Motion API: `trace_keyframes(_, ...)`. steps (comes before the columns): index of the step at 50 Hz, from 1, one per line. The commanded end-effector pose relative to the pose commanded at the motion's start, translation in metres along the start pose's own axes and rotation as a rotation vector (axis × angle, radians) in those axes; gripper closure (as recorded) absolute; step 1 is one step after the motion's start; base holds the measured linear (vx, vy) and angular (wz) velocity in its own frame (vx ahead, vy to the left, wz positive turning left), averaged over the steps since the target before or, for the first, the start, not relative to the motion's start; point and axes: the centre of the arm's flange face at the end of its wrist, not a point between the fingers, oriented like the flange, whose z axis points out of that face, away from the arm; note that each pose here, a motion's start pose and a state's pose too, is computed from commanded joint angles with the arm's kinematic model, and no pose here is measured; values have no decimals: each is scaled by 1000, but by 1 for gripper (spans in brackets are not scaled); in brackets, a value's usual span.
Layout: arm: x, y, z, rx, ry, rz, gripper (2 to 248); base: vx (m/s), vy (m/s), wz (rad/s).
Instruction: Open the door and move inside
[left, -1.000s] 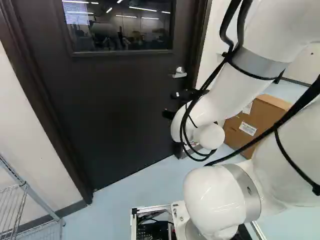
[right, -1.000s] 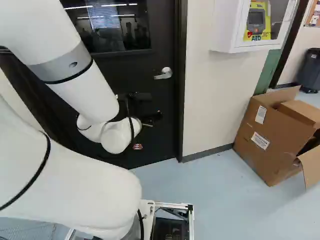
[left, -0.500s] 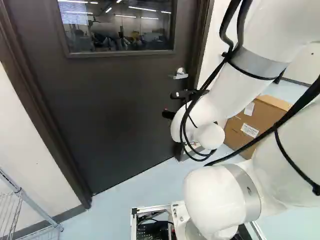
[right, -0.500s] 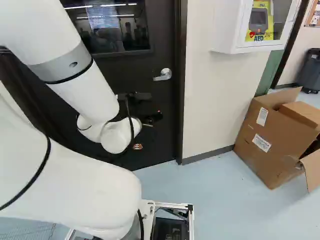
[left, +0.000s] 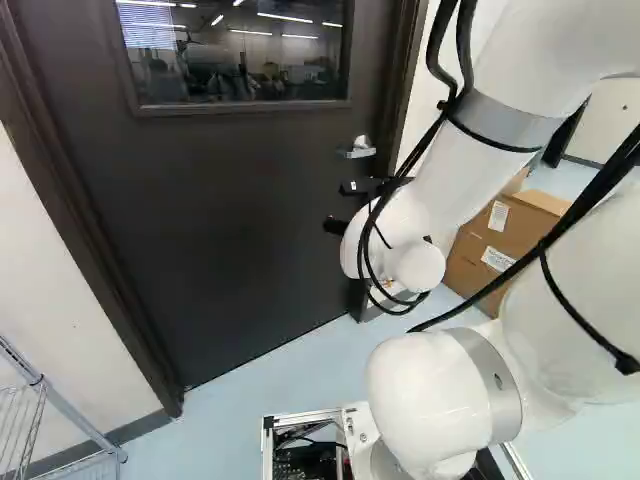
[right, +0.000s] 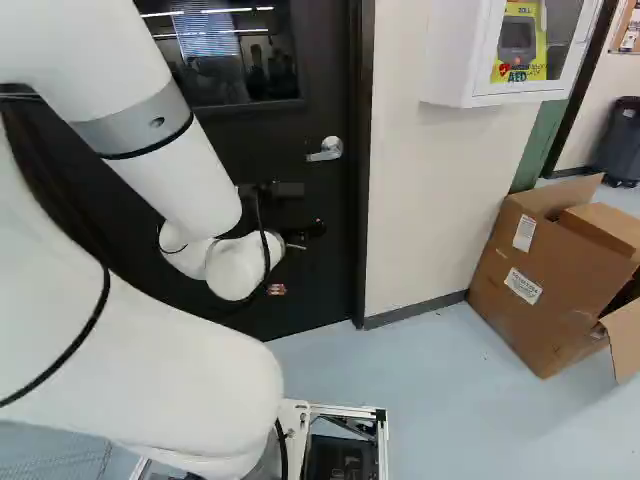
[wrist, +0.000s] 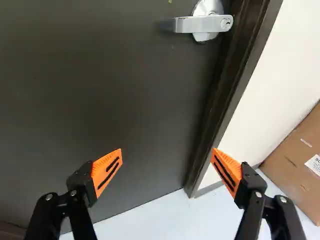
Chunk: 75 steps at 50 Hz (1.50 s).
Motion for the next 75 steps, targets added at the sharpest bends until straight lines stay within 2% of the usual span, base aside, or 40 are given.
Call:
trace_keyframes(39,47,14,22,-24,90,-9,3,0,0,0)
trace_keyframes(75,95,33,45,31,181,-127,3,0,0,0)
